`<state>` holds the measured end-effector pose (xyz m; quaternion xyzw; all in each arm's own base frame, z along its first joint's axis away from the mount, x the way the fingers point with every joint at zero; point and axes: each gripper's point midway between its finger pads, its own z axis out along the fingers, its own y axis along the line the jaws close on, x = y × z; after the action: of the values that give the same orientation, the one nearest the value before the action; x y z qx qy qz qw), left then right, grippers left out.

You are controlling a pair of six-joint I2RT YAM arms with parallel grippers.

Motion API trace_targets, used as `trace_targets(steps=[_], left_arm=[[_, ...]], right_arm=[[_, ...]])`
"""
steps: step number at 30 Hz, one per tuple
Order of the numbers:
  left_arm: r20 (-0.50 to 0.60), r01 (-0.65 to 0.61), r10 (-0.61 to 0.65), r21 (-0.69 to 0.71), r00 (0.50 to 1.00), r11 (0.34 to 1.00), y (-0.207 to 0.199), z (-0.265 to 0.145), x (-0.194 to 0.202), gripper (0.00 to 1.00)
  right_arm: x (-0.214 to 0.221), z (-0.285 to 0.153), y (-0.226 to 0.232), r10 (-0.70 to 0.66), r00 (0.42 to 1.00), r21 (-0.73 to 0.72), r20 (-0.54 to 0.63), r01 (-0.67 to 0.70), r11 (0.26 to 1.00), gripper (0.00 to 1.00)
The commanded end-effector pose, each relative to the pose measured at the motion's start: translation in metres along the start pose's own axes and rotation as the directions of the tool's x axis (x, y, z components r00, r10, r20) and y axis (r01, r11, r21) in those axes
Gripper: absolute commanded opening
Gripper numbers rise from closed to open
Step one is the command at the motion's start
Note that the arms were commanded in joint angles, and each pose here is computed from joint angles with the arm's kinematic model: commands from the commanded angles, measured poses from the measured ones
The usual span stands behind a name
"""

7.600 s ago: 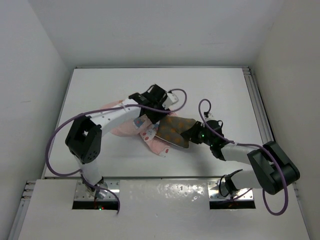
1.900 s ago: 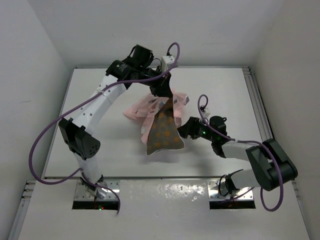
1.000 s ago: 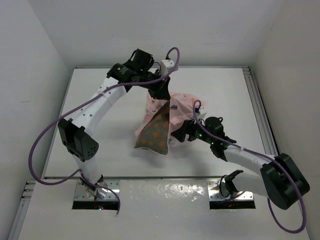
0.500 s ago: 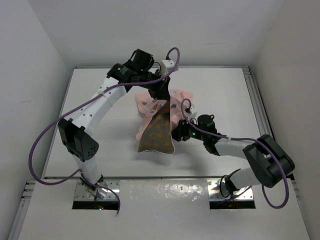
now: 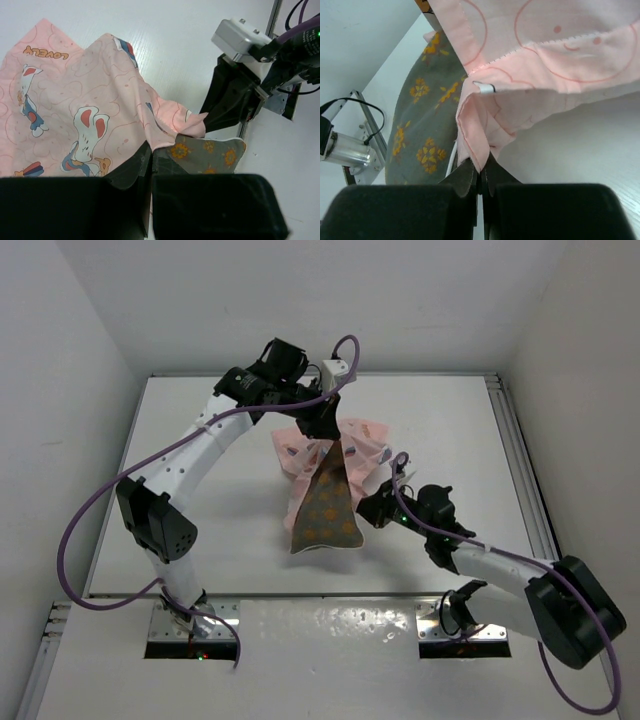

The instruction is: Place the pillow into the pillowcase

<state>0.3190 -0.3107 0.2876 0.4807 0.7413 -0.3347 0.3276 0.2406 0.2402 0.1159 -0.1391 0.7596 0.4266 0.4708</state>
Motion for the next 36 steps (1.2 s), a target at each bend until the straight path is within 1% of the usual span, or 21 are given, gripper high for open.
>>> trace_targets(steps=[1, 5, 7, 9, 11, 14, 16, 17, 19, 20, 22, 23, 25, 26, 27, 30, 31, 32, 33, 35, 36], left_arm=[[0.184, -0.148, 0.148, -0.018, 0.972, 0.989, -0.02, -0.036, -0.06, 0.0], [0.187, -0.164, 0.17, -0.048, 0.968, 0.985, -0.017, -0.039, -0.066, 0.0], [0.155, -0.133, 0.144, -0.08, 0.977, 0.988, -0.008, -0.033, -0.054, 0.0], [0.103, -0.1, 0.115, -0.143, 0.988, 0.985, 0.008, -0.025, -0.037, 0.0], [0.065, -0.071, 0.088, -0.221, 0.994, 0.973, 0.027, -0.024, -0.024, 0.0], [0.009, -0.037, 0.041, -0.244, 0.999, 0.969, 0.046, -0.004, 0.005, 0.03], [0.001, 0.004, -0.004, -0.238, 1.0, 0.971, 0.058, 0.018, 0.016, 0.13], [-0.021, 0.038, -0.043, -0.215, 0.999, 0.976, 0.064, 0.036, 0.027, 0.23], [-0.042, 0.066, -0.075, -0.173, 0.996, 0.983, 0.065, 0.053, 0.034, 0.33], [-0.071, 0.087, -0.098, -0.154, 0.993, 0.984, 0.068, 0.065, 0.045, 0.45], [-0.118, 0.108, -0.121, -0.11, 0.986, 0.988, 0.061, 0.069, 0.058, 0.54], [-0.135, 0.111, -0.124, -0.102, 0.983, 0.989, 0.057, 0.066, 0.063, 0.63], [-0.155, 0.099, -0.112, -0.094, 0.982, 0.991, 0.051, 0.061, 0.076, 0.74], [-0.122, 0.067, -0.08, -0.109, 0.989, 0.992, 0.047, 0.047, 0.066, 0.91], [-0.112, 0.053, -0.067, -0.127, 0.991, 0.99, 0.047, 0.038, 0.066, 0.99], [-0.119, -0.006, -0.018, -0.193, 0.993, 0.981, 0.04, 0.006, 0.077, 1.0], [-0.163, -0.02, -0.011, -0.185, 0.987, 0.983, 0.037, 0.003, 0.097, 0.99], [-0.188, -0.026, -0.005, -0.158, 0.982, 0.987, 0.025, -0.008, 0.11, 0.47], [-0.231, 0.008, -0.041, -0.144, 0.972, 0.989, 0.016, -0.013, 0.139, 0.03], [-0.293, 0.056, -0.093, -0.132, 0.952, 0.99, 0.003, -0.014, 0.177, 0.0], [-0.361, 0.099, -0.138, -0.124, 0.922, 0.987, -0.006, -0.011, 0.216, 0.0]], right_arm=[[-0.009, -0.011, -0.008, -0.082, 0.996, 0.028, 0.047, 0.081, 0.996, 0.0], [-0.024, -0.023, 0.0, -0.079, 0.99, -0.016, 0.114, 0.082, 0.997, 0.0], [-0.041, -0.025, 0.012, -0.091, 0.984, -0.049, 0.153, 0.099, 0.994, 0.0], [-0.062, -0.031, 0.039, -0.117, 0.975, -0.136, 0.189, 0.144, 0.98, 0.0], [-0.067, -0.036, 0.063, -0.12, 0.976, -0.219, 0.179, 0.159, 0.963, 0.0], [-0.07, -0.042, 0.085, -0.098, 0.979, -0.296, 0.181, 0.149, 0.943, 0.0], [-0.065, -0.043, 0.085, -0.06, 0.981, -0.306, 0.184, 0.115, 0.945, 0.0], [-0.062, -0.041, 0.075, -0.03, 0.982, -0.272, 0.186, 0.081, 0.959, 0.0], [-0.045, -0.039, 0.055, 0.037, 0.985, -0.225, 0.167, 0.002, 0.974, 0.0], [-0.04, -0.039, 0.049, 0.064, 0.985, -0.213, 0.161, -0.028, 0.977, 0.0], [-0.033, -0.042, 0.039, 0.121, 0.98, -0.205, 0.159, -0.088, 0.975, 0.0], [-0.023, -0.043, 0.033, 0.146, 0.98, -0.19, 0.138, -0.119, 0.975, 0.0], [-0.019, -0.044, 0.021, 0.168, 0.975, -0.15, 0.144, -0.147, 0.978, 0.0], [-0.014, -0.045, 0.015, 0.176, 0.974, -0.129, 0.142, -0.158, 0.979, 0.0], [-0.009, -0.046, 0.006, 0.185, 0.973, -0.094, 0.134, -0.174, 0.98, 0.0], [0.004, -0.048, -0.01, 0.203, 0.974, -0.026, 0.1, -0.202, 0.979, 0.0], [0.008, -0.048, -0.013, 0.211, 0.973, -0.012, 0.092, -0.211, 0.977, 0.0], [0.013, -0.05, -0.016, 0.221, 0.972, 0.0, 0.084, -0.222, 0.975, 0.0], [0.014, -0.051, -0.017, 0.229, 0.97, 0.008, 0.085, -0.231, 0.973, 0.0], [0.021, -0.052, -0.021, 0.241, 0.968, 0.031, 0.066, -0.243, 0.969, 0.0], [0.02, -0.053, -0.021, 0.229, 0.971, 0.031, 0.069, -0.232, 0.972, 0.0]])
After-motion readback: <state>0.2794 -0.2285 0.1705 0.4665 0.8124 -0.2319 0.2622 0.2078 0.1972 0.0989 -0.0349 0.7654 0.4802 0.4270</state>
